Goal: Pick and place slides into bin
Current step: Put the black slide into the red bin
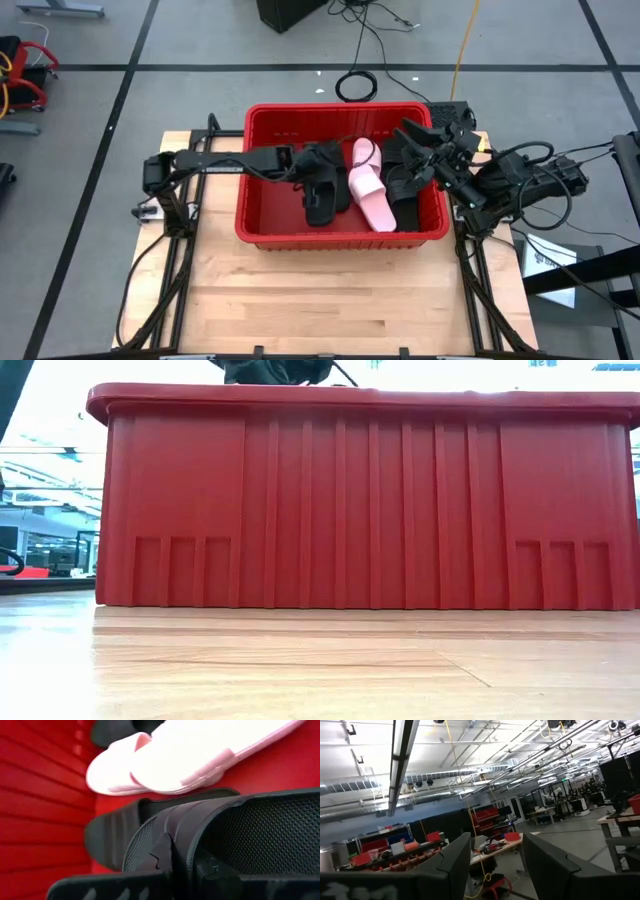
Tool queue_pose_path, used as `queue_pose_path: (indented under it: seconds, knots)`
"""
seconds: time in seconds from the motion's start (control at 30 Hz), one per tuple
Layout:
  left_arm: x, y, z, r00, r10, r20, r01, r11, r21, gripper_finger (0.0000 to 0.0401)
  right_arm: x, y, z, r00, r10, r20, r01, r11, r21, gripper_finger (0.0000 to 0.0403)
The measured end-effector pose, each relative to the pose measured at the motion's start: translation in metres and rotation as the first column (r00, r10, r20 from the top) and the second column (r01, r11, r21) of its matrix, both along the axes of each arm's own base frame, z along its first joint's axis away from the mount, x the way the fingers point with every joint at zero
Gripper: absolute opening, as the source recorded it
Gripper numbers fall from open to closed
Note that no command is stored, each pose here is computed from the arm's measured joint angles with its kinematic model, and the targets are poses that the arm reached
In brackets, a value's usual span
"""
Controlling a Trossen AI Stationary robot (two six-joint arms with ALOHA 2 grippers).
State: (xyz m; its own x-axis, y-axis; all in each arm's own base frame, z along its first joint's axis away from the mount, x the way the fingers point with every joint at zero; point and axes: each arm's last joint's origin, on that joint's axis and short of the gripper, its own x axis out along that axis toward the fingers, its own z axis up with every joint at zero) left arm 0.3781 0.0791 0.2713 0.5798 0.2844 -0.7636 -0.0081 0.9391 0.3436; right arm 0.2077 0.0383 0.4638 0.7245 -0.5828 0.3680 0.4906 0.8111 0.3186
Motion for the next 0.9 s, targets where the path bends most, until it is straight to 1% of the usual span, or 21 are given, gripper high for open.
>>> queue_pose_path:
  seconds: [0.13, 0.23, 0.37, 0.53, 0.63, 0.73, 0.9]
  knots:
    - [0.012, -0.006, -0.011, 0.999, -0.036, 0.022, 0.037, 0.999, -0.012, 0.0003, 0.000, 0.000, -0.001, 1.000, 0.008, -0.004, -0.008, 1.000, 0.011, 0.0169]
    - [0.019, -0.009, -0.019, 0.998, -0.057, 0.028, 0.058, 0.998, -0.020, 0.0007, 0.000, 0.000, -0.001, 1.000, 0.008, -0.004, -0.008, 1.000, 0.011, 0.0169]
    - [0.027, -0.008, -0.028, 0.997, -0.055, 0.046, 0.055, 0.998, -0.012, 0.0012, -0.001, 0.000, -0.001, 1.000, 0.008, -0.003, -0.008, 1.000, 0.011, 0.0169]
    - [0.035, -0.004, -0.045, 0.999, -0.045, 0.023, 0.045, 0.999, -0.016, 0.0003, -0.001, 0.000, -0.001, 1.000, 0.008, -0.002, -0.008, 1.000, 0.012, 0.0169]
    - [0.038, -0.004, -0.055, 0.999, -0.047, 0.005, 0.047, 0.999, -0.012, 0.0011, 0.000, 0.000, -0.001, 1.000, 0.012, 0.004, -0.012, 1.000, 0.020, 0.0169]
    - [0.041, -0.003, -0.063, 0.999, -0.033, -0.015, 0.033, 0.999, 0.010, 0.0015, 0.000, 0.000, -0.002, 1.000, 0.021, 0.006, -0.021, 0.999, 0.034, 0.0169]
    - [0.044, -0.002, -0.069, 0.999, -0.019, -0.027, 0.020, 0.999, 0.038, 0.0004, 0.002, 0.001, -0.004, 0.999, 0.036, 0.000, -0.036, 0.998, 0.055, 0.0169]
